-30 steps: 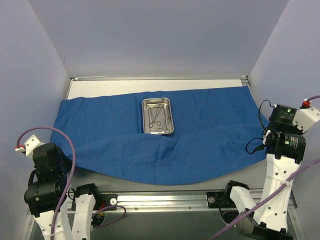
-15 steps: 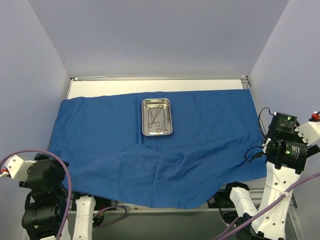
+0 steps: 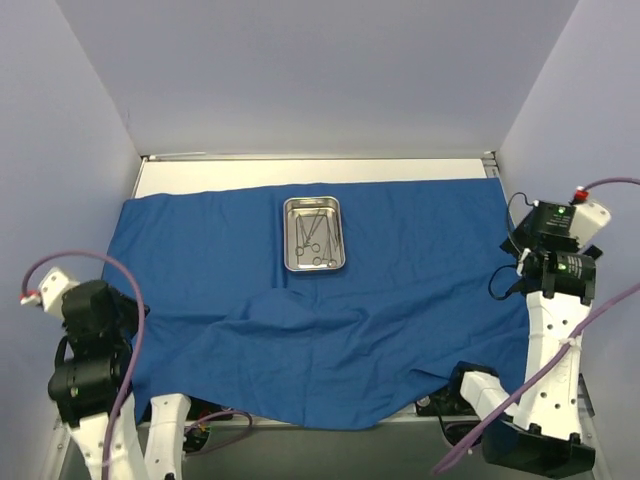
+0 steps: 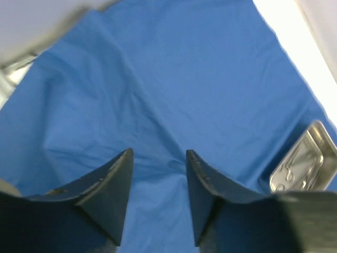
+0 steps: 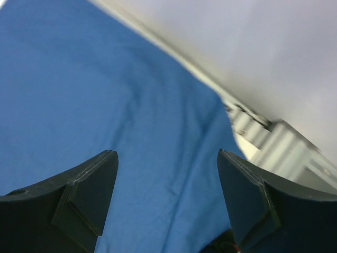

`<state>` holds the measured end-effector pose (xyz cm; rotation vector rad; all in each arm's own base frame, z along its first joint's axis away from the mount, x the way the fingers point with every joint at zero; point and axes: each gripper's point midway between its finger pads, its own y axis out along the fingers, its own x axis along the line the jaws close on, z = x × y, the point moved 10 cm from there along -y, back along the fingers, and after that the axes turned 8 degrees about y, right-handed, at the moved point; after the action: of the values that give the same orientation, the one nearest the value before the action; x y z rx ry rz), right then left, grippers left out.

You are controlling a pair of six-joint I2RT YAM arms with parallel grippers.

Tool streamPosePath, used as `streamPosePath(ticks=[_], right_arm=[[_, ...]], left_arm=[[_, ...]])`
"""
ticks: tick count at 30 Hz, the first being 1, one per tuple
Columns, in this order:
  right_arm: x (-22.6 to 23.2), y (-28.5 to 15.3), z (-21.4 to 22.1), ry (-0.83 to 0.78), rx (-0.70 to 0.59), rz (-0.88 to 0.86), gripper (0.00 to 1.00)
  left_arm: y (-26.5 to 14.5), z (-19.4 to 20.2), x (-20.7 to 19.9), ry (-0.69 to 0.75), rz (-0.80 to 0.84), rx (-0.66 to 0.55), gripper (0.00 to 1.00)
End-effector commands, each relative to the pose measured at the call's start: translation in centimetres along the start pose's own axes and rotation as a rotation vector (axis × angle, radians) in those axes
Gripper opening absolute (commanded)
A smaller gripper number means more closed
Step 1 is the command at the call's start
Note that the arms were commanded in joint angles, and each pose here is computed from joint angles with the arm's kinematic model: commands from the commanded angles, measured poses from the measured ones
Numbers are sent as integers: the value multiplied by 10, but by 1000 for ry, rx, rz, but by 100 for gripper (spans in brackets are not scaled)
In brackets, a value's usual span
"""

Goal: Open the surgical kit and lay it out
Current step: Open the surgical kit at the center of the board, then smooth out the surgical kit at the center of the board.

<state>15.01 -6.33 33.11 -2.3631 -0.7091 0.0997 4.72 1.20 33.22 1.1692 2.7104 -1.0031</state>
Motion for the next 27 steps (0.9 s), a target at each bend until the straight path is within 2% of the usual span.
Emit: streamPosePath(ticks=[1,3,6,8,9,10,12,13,17,18,20,21,22,24,27], right_arm=[[41,13,6,-139,6,-243,77],[60,27,19,-200,66,-318,77],[102,58,32,-265,160,-396,78],[126,64,36,-281,175,-438,76],[143,76,45,-307,226,-451,75],[156,78,51,-324,247,-480,72],[178,97,63,-335,315,-482,61],[187,102,68,-333,357,-523,56],[221,124,72,-335,419,-577,39],[229,135,80,-340,455,-573,31],[246,138,79,-328,491,-650,25],[252,151,90,-333,538,-639,19],[256,155,95,-323,575,-635,15],[262,162,105,-306,633,-653,10],[267,157,126,-287,696,-706,9]], left_arm=[[41,-4,-41,103,191,142,47],[55,-1,-53,113,244,235,40],[81,0,-73,123,286,340,39],[105,0,-87,139,291,409,35],[112,-1,-93,145,297,438,31],[128,-5,-104,161,275,487,17],[144,-9,-115,182,256,526,4],[163,-6,-122,190,222,588,2],[193,-23,-151,180,211,615,2],[199,-25,-157,178,208,623,2],[224,-16,-170,176,186,694,2],[229,-21,-177,170,192,695,2],[246,-8,-181,173,160,777,2],[257,-3,-187,175,127,847,2],[279,16,-191,182,63,934,2]])
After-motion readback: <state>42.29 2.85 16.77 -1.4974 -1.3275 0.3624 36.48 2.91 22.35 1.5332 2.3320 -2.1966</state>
